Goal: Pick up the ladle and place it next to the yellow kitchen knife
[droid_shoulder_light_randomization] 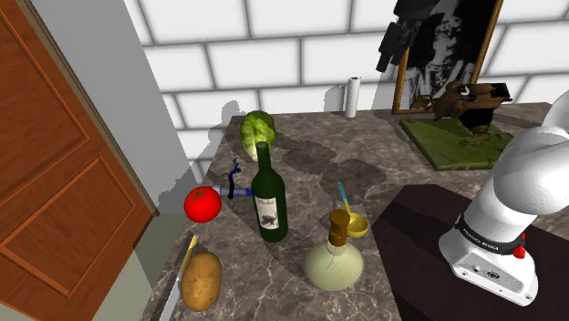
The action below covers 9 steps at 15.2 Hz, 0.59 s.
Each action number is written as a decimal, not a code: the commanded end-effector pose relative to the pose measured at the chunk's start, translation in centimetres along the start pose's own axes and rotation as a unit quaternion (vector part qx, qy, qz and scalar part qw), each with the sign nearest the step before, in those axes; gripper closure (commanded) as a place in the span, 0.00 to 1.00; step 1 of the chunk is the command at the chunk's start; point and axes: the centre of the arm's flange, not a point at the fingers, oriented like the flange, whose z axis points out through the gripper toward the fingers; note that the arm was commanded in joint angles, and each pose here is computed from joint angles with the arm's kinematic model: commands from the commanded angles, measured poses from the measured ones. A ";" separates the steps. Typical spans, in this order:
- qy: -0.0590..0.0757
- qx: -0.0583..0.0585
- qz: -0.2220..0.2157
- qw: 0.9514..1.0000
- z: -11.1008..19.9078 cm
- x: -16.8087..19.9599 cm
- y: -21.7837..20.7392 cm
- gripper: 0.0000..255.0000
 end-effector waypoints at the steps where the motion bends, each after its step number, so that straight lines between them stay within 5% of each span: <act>1: 0.000 0.000 0.000 1.000 0.0 0.0 0.0 0.00; 9: -0.022 0.005 0.116 0.993 9.9 -2.3 -2.0 0.00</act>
